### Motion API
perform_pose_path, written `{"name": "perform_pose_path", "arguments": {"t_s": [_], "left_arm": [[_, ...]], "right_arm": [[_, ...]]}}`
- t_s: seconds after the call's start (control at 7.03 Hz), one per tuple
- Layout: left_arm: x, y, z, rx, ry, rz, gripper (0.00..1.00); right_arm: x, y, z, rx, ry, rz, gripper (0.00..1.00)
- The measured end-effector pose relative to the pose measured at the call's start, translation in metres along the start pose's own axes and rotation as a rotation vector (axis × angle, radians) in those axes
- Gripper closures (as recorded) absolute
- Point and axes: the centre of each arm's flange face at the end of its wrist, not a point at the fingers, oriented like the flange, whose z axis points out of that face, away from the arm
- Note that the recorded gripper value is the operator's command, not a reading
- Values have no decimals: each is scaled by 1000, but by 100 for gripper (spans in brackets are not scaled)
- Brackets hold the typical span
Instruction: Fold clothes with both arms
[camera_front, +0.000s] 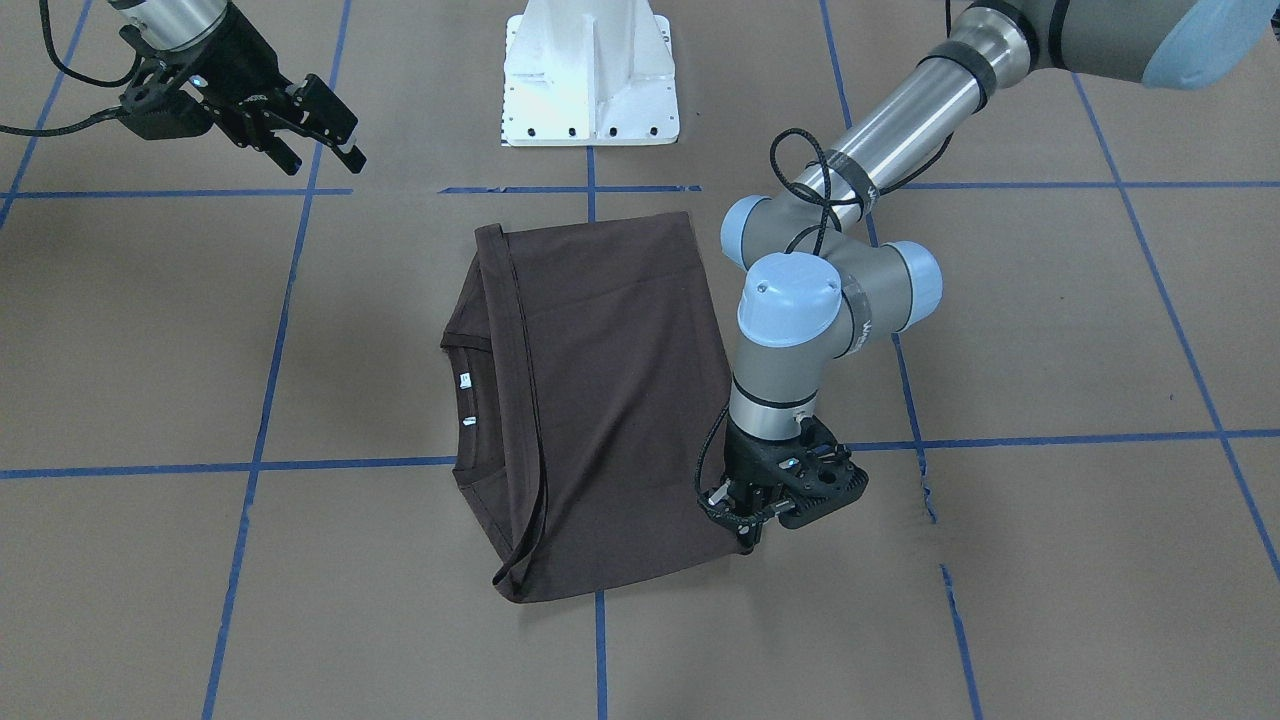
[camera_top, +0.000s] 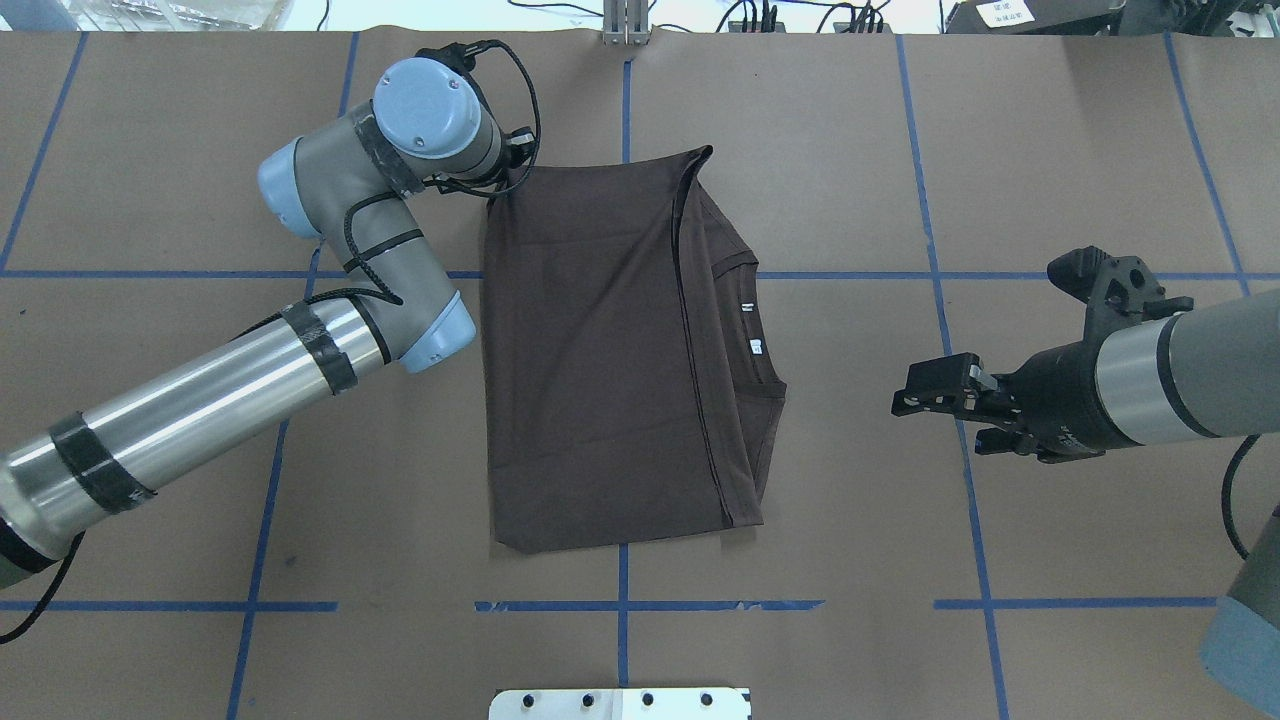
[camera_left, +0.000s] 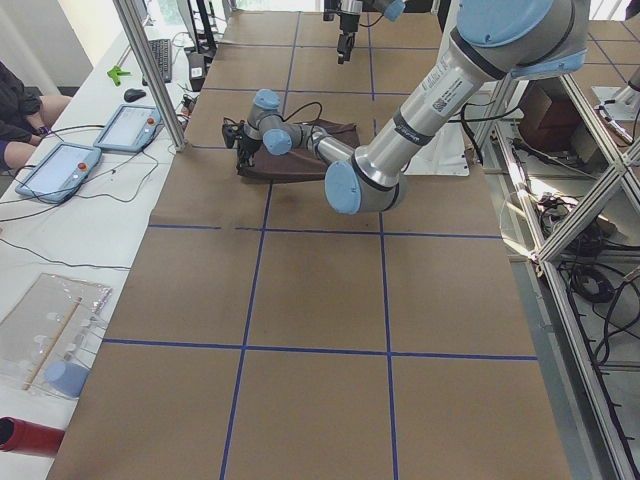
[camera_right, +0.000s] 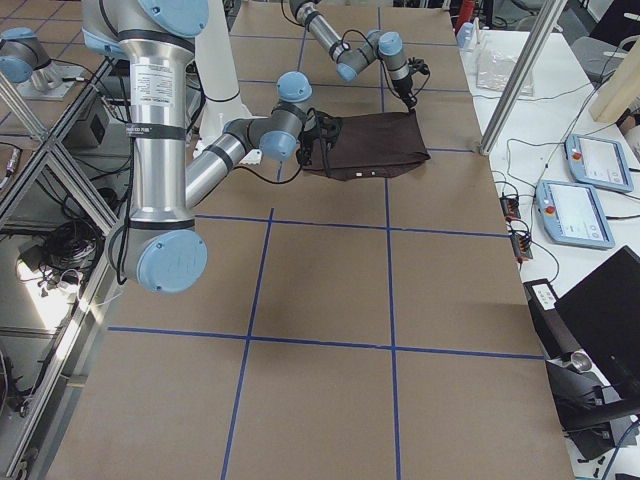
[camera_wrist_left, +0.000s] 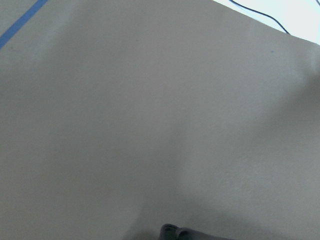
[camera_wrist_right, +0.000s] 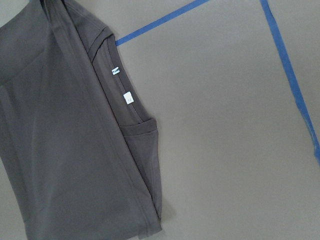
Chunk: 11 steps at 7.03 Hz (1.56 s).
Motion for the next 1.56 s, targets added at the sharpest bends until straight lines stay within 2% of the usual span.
{"name": "perform_pose_path", "arguments": {"t_s": [0.28,0.57,0.71,0.85,1.0,1.28,1.56], "left_arm": [[12,-7,9,43,42,10,1],[7,-20,13,110,31,88,0],[7,-34,6,104,34,116,0],[6,-44,-8,50,46,135,0],[2,-45,-28,2,52,149,0],[-12,-30,-85,-46,25,182,0],[-43,22,-129,-120,31,224,0]], "right_arm": [[0,-5,1,9,3,6,0],[0,-10,7,14,10,5,0],[-7,-15,16,17,15,-2,0],[-23,-21,28,18,38,-15,0],[-52,-26,44,20,90,-21,0],[-122,-19,93,44,221,-65,0],[-164,0,156,60,304,-146,0]]}}
